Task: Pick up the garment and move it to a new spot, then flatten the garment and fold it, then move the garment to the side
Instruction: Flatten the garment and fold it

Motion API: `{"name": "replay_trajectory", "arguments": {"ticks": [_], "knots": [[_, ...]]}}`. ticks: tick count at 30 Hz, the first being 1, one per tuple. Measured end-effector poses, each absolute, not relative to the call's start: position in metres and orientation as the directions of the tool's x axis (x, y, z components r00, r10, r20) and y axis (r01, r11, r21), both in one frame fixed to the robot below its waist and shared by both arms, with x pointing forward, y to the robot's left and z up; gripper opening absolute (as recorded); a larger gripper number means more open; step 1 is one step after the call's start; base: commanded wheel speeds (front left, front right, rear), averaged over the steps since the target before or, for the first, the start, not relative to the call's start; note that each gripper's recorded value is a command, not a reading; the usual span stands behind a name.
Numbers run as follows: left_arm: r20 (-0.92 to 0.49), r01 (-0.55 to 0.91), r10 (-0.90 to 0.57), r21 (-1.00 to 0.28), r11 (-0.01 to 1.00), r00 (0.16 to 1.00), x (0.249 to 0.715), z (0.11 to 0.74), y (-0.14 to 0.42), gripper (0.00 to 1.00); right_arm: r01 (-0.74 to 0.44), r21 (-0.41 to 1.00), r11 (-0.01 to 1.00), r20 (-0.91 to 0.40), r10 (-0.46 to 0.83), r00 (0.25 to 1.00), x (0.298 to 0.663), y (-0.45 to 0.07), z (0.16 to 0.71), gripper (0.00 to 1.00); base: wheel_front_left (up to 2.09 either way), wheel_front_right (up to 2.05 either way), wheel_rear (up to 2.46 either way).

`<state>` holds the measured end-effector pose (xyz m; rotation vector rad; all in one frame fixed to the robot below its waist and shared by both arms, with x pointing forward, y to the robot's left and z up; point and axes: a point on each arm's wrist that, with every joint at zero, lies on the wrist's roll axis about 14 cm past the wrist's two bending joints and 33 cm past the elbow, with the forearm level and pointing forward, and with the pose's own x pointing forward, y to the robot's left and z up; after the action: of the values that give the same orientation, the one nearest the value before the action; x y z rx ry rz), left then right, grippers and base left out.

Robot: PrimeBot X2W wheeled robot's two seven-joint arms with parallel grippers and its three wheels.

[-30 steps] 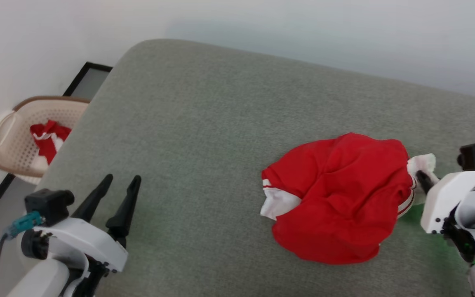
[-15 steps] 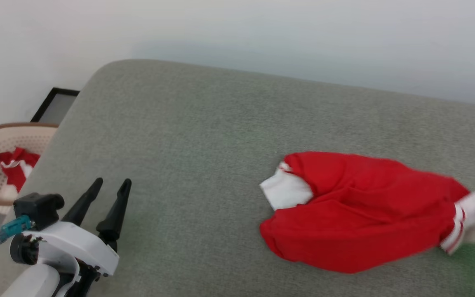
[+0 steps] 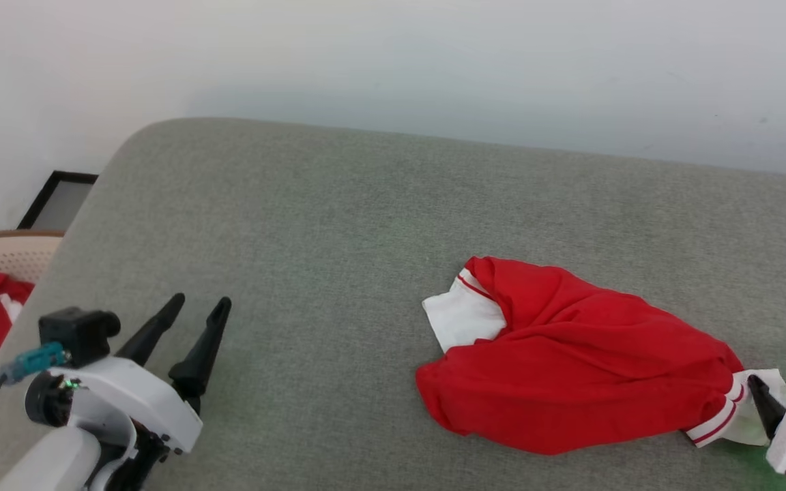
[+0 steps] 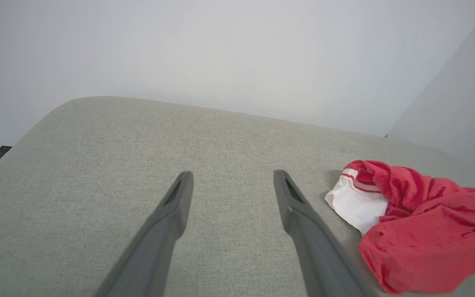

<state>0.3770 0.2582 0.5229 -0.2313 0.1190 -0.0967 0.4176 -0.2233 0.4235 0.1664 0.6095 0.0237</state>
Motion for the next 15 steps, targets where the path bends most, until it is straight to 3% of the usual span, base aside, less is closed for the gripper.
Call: {"name": "replay_trajectory", "arguments": {"ticks": [8, 15], "knots": [[-0.167, 0.195, -0.227, -0.187, 0.963, 0.960, 0.394, 0.533, 0.239, 1.00, 0.037, 0.134, 0.990, -0.450, 0.028, 0.893, 0.424, -0.240, 0.460, 1.00, 0.00, 0.00, 0.00], [-0.262, 0.357, -0.380, -0.132, 0.925, 0.887, 0.421, 0.548, 0.195, 1.00, 0.026, 0.113, 0.993, -0.167, -0.007, 0.986, 0.421, -0.237, 0.528, 1.00, 0.00, 0.00, 0.00]]}}
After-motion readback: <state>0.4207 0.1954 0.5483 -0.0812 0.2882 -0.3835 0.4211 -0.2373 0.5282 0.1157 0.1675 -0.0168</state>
